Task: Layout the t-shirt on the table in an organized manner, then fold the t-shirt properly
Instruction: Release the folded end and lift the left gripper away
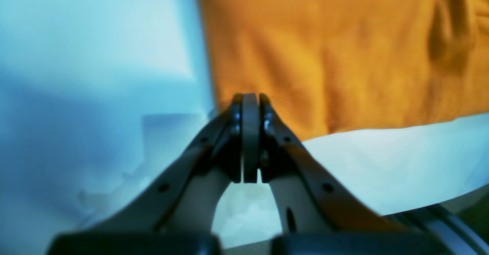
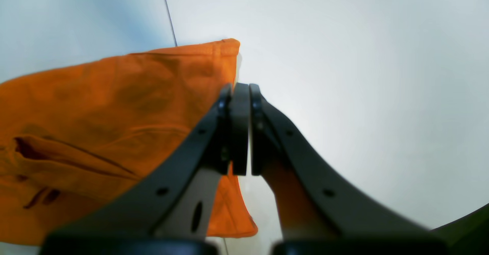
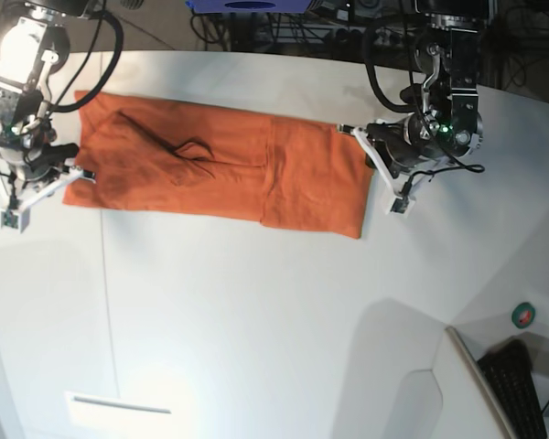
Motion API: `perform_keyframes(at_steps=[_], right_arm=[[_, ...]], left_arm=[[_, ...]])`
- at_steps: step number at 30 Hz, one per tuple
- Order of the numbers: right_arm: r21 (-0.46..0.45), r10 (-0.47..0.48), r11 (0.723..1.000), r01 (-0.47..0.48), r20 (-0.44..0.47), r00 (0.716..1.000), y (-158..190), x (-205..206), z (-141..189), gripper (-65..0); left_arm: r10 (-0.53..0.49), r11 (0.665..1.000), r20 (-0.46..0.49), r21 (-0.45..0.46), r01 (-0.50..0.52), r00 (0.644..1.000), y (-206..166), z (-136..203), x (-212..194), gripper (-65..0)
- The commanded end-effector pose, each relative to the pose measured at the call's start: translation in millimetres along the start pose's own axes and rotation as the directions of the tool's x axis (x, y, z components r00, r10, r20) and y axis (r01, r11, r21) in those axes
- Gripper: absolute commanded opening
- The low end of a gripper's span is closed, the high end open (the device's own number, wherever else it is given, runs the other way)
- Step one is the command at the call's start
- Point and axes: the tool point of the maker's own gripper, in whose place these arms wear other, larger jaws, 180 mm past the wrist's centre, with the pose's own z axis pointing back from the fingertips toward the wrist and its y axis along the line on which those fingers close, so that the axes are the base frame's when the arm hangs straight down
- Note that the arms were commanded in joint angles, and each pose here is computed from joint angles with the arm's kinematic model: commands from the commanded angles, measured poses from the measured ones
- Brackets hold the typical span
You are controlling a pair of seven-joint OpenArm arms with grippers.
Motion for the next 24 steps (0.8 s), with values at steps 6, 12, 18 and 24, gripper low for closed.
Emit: perform_keyframes(at_steps=[6, 12, 18, 24], right_arm=[[-0.011, -0.099, 0.995, 0.099, 0.001, 0.995, -4, 2, -8, -65.0], [0.021, -0.162, 0.986, 0.164, -0.093, 0.982, -3, -10, -8, -50.0], [0.238, -0.212, 0.937, 0.257, -0.199, 0.957, 16, -34, -4, -28.4], [0.356, -0.275, 0.863, 0.359, -0.264, 0.924, 18, -40, -10, -26.3]], left_arm=[[0.018, 1.0, -0.042, -0.018, -0.019, 0.999, -1, -10, -14, -65.0], [0.059, 0.998, -0.011, 0.024, -0.059, 0.998, 17, 1, -14, -65.0], [0.08, 0.989, 0.109, 0.117, -0.093, 0.991, 82, 37, 6, -65.0], [0.061, 0.987, 0.141, 0.142, -0.081, 0.988, 126, 44, 10, -65.0]])
